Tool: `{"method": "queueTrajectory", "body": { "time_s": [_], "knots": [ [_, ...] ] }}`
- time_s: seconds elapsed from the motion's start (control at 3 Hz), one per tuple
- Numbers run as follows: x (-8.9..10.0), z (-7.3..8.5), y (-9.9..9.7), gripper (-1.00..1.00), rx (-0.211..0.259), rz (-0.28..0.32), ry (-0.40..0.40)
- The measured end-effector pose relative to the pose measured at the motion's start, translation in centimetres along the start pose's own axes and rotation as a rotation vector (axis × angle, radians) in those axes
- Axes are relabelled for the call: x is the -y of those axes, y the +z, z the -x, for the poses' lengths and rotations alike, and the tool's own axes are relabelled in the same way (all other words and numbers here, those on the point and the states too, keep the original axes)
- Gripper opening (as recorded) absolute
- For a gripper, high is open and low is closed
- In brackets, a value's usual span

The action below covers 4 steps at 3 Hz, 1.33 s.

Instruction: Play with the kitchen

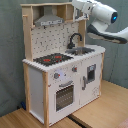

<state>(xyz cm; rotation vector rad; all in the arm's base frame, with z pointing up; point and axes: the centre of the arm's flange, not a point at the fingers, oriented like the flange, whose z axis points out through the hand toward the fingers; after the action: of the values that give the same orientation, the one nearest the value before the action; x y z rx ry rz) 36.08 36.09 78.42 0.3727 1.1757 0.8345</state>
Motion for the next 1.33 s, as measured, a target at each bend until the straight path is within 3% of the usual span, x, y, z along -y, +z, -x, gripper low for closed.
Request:
{"method": "queueTrajectory", "body": {
  "time_s": [1.33],
  "knots": [
    [0.1, -4.4, 2.2, 1.0, 0.113, 0.058, 0.186]
  ]
}}
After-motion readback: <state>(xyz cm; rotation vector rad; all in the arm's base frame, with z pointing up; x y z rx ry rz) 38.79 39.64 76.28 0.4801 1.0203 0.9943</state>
